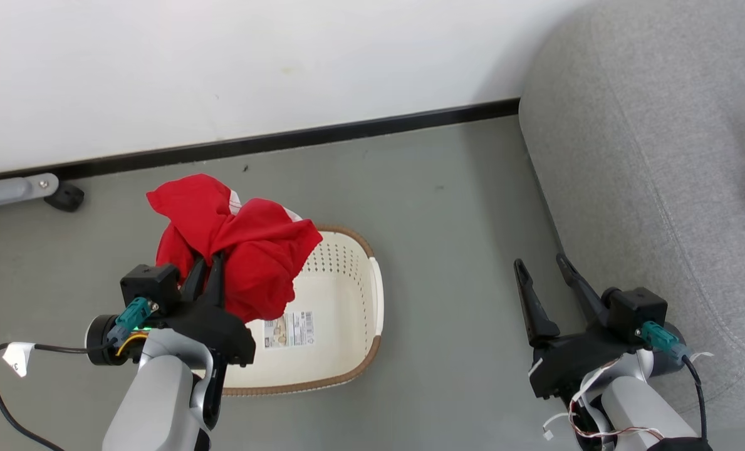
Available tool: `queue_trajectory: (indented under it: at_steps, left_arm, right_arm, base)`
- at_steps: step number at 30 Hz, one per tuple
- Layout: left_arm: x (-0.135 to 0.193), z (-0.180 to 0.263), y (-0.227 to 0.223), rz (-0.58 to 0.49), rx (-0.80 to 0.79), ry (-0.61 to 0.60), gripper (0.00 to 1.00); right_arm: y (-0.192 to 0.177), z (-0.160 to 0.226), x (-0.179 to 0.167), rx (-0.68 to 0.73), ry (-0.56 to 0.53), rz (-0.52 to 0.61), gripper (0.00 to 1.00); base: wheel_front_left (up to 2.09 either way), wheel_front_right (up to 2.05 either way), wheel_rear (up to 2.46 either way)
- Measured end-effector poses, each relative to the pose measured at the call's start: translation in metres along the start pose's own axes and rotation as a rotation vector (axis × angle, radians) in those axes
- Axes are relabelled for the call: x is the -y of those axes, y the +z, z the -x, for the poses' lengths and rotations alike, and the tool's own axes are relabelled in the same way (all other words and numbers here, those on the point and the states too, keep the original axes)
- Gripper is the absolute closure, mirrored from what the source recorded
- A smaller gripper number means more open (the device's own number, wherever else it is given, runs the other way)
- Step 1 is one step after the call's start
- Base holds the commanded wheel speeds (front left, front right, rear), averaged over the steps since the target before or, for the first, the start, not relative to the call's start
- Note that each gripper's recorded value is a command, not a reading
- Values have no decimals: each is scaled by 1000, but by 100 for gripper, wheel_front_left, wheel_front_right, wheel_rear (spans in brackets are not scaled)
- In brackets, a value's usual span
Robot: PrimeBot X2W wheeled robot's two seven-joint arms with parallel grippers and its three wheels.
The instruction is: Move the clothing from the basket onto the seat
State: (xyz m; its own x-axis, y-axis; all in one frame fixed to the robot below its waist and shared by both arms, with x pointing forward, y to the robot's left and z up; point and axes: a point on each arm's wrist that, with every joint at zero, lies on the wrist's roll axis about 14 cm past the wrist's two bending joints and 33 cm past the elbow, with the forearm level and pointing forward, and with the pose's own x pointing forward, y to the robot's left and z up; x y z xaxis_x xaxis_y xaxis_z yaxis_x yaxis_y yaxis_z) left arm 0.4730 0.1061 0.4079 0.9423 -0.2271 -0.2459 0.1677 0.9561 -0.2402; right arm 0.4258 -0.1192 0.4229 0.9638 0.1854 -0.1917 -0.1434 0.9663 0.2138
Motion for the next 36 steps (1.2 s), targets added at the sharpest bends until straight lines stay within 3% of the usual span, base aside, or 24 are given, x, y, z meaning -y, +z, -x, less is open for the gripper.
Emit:
queue_trajectory:
  at_steps: [18,36]
  left_arm:
    - [17,34,65,-15,221,-23,100]
    - [53,59,163,-75,528,-122,100]
  right_arm:
    - [14,25,-14,45,25,21,0]
    - [19,33,-25,64,58,68,0]
  base:
    - [0,0,0]
    - [0,0,0]
